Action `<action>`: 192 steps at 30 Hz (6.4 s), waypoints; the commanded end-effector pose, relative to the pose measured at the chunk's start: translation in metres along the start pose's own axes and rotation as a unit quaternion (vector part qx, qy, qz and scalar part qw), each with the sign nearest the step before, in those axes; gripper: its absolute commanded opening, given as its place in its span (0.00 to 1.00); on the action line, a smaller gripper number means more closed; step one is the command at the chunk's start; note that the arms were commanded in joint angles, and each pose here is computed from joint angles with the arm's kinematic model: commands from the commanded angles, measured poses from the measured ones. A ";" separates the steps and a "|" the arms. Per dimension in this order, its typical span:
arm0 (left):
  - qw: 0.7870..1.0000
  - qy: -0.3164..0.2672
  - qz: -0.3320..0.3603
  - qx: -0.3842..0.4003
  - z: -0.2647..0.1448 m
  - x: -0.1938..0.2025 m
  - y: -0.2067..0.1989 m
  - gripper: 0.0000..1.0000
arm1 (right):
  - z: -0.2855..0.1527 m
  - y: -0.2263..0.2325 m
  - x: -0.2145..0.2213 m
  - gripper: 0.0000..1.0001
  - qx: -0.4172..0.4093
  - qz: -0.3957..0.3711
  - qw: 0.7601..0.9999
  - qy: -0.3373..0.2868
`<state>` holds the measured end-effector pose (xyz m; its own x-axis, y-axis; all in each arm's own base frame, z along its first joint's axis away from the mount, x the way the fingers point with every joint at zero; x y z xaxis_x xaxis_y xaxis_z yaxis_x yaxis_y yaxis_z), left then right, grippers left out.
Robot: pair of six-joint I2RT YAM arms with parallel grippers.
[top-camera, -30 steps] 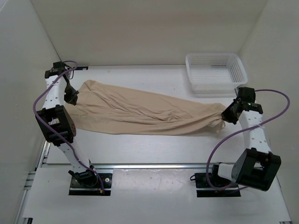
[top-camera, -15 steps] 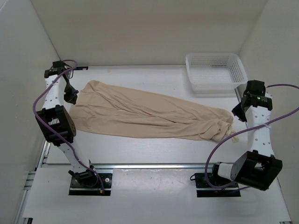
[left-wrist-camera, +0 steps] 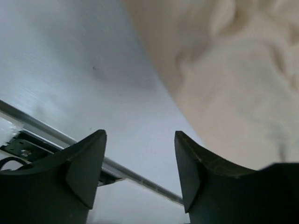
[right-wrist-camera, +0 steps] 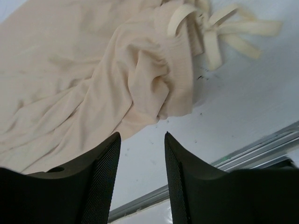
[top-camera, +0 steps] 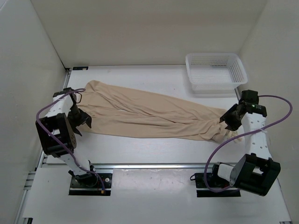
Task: Fold and stack the trousers
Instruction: Flatten the trousers out
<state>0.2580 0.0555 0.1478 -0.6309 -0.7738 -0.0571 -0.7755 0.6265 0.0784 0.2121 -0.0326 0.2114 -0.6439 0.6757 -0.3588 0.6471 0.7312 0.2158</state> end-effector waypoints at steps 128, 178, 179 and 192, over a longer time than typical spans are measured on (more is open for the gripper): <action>0.997 0.019 -0.069 0.029 0.044 -0.062 -0.015 0.42 | 0.013 -0.040 0.064 0.56 0.006 0.109 0.992 0.061; 0.990 -0.077 -0.107 0.042 -0.003 -0.072 -0.010 0.11 | 0.015 -0.023 0.082 0.76 0.076 0.093 0.984 0.135; 0.989 -0.088 -0.113 0.042 -0.011 -0.074 -0.009 0.11 | 0.018 -0.025 0.085 0.74 0.082 0.093 0.982 0.142; 0.985 -0.103 -0.119 0.064 -0.034 -0.093 -0.020 0.11 | 0.045 -0.026 0.114 0.66 0.063 0.091 0.977 0.180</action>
<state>0.3279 0.1090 0.1738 -0.4299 -0.8732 -0.2297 -0.8874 0.4555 -0.0705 0.1354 0.0115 0.1282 -0.5896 0.8077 0.0048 0.8059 0.5878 0.0709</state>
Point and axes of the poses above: each gripper's point midway between its finger pads, its own z axis out along the fingers, its own y axis along the line the jaws close on, x = y × z, the point moved 8 cm from there along -z, back along the fingers, and after that the axes turned 2 degrees about -z, right-handed, at the moved point
